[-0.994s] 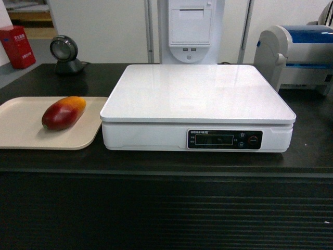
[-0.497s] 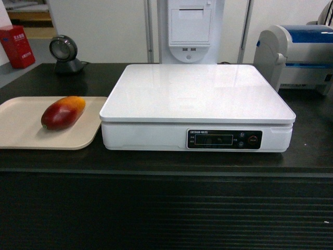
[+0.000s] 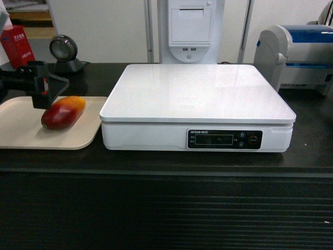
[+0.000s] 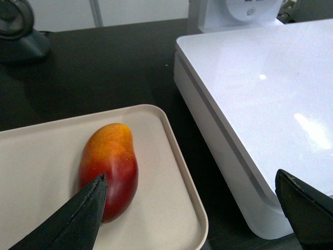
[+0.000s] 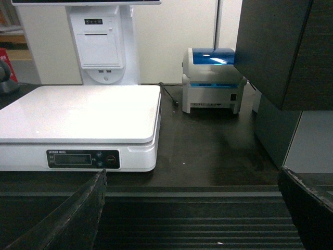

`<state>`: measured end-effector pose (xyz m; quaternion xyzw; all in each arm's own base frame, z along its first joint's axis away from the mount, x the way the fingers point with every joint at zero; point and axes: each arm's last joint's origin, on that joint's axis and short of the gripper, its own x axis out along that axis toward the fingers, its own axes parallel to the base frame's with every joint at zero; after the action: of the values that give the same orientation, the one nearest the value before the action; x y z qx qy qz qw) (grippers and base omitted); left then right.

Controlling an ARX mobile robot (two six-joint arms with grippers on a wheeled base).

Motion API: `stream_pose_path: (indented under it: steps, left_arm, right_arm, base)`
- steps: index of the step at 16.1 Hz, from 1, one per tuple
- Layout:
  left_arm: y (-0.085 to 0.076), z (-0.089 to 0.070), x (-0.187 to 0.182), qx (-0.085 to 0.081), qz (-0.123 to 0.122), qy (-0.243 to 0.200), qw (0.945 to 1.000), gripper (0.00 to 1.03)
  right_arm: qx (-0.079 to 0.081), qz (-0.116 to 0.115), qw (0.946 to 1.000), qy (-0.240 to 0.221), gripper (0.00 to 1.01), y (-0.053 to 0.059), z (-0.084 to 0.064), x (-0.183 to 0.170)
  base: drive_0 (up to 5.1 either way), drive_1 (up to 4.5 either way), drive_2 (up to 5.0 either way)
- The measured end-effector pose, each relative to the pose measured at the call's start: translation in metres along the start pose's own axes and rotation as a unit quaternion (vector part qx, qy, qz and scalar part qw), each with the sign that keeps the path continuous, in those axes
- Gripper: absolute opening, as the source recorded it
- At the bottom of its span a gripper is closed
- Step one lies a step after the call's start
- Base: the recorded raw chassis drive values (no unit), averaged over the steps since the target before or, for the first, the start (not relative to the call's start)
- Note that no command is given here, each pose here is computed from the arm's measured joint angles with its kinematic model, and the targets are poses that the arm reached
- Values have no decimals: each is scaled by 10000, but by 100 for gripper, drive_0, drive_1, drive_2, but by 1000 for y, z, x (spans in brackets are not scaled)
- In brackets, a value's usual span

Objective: Place dark red mango on scale at checkout

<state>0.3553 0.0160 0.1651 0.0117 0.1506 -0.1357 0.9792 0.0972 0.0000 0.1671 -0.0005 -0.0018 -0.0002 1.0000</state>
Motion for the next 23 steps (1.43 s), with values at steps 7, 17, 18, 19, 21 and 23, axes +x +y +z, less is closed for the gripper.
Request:
stream_pose_path:
  steps: [7,17,18,19,21,23]
  left_arm:
    - [25,3,54,-67,-303,453,9985,98]
    - [53,-10,91,-14,-6,1190,9929,98]
    - [53,-12,93,-24,0,1224,9925,98]
    - [54,-12,96,-27,8,1245,9922,98]
    - [56,-13,104,20,72,1251,9921,98]
    - [57,-18,110,3,104,1345,9909,98]
  right_arm:
    - [0,0,10000,0,98,0,0,0]
    - [0,0,10000,0,98,0,0,0]
    - [0,0,10000,0,98,0,0,0]
    - [0,0,10000,0,98,0,0,0]
    - [0,0,10000,0,98,0,0,0]
    - [0,0,10000,0,98,0,0,0]
  base:
    - [0,0,0]
    - [0,0,0]
    - [0,0,0]
    - [0,0,0]
    - [0,0,0]
    - [0,0,0]
